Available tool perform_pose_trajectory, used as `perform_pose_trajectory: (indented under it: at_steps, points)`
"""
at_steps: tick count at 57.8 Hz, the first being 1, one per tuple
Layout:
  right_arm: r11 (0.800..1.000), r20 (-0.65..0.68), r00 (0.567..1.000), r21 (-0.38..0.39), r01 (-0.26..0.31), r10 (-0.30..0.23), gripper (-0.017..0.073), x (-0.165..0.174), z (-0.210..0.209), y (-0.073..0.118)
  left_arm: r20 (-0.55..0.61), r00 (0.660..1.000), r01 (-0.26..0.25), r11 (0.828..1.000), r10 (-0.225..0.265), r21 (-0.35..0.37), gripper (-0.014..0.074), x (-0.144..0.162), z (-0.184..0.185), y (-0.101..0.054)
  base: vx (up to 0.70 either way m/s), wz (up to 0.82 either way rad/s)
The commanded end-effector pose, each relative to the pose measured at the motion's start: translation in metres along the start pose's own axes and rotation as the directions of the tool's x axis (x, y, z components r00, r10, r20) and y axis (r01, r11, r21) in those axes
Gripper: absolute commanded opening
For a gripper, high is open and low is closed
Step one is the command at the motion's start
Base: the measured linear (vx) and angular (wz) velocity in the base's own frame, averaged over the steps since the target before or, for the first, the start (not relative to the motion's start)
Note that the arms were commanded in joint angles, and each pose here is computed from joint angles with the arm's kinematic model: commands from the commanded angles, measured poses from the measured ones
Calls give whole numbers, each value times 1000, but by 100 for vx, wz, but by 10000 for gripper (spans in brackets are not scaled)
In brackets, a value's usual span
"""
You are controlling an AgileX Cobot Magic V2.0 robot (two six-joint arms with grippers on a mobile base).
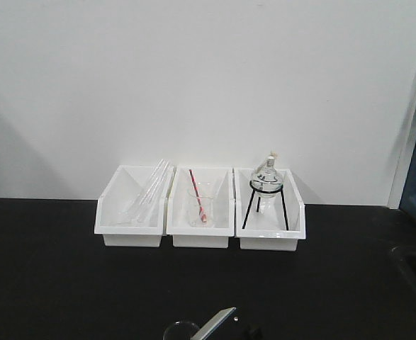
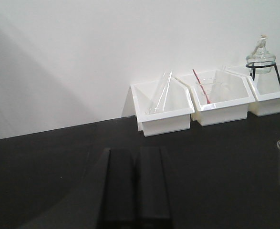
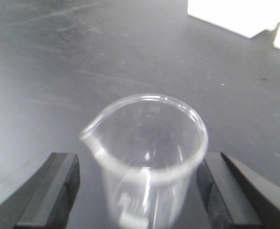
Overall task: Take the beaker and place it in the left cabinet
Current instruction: 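Close the right gripper around the rim of the clear beaker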
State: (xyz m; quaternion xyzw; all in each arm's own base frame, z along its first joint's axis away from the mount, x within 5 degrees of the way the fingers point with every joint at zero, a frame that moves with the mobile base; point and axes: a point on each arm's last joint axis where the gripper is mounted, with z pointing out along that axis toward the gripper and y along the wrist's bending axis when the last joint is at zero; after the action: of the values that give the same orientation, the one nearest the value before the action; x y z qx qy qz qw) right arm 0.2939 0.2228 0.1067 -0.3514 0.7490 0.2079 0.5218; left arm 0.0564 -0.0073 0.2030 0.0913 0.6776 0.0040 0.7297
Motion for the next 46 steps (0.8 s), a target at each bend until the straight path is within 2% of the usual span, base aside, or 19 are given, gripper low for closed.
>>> perform_pose_trajectory:
  at_steps: [1, 16, 26, 34, 35, 38, 46]
  points:
    - [1000, 161, 987, 10, 17, -18, 568, -31, 6, -4, 77, 997, 6, 1000, -6, -7, 1, -3, -1, 0, 0, 0]
    - [1000, 191, 981, 15, 16, -19, 559, -37, 30, -11, 77, 997, 6, 1000, -6, -7, 1, -3, -1, 0, 0, 0]
    - [1000, 172, 985, 16, 10, -12, 489, -36, 32, -11, 77, 997, 6, 1000, -6, -7, 1, -3, -1, 0, 0, 0]
    - [1000, 150, 989, 19, 8, -10, 365, -35, 32, -11, 77, 997, 6, 1000, -6, -7, 1, -3, -1, 0, 0, 0]
    - [1000, 167, 986, 18, -18, 15, 225, -43, 28, -12, 77, 997, 6, 1000, -6, -7, 1, -3, -1, 0, 0, 0]
    - [999, 174, 984, 18, -30, 26, 158, -50, 24, -12, 77, 997, 6, 1000, -6, -7, 1, -3, -1, 0, 0, 0]
    - [999, 168, 986, 37, -11, 4, -15, -75, 9, -14, 77, 997, 6, 1000, -6, -7, 1, -3, -1, 0, 0, 0]
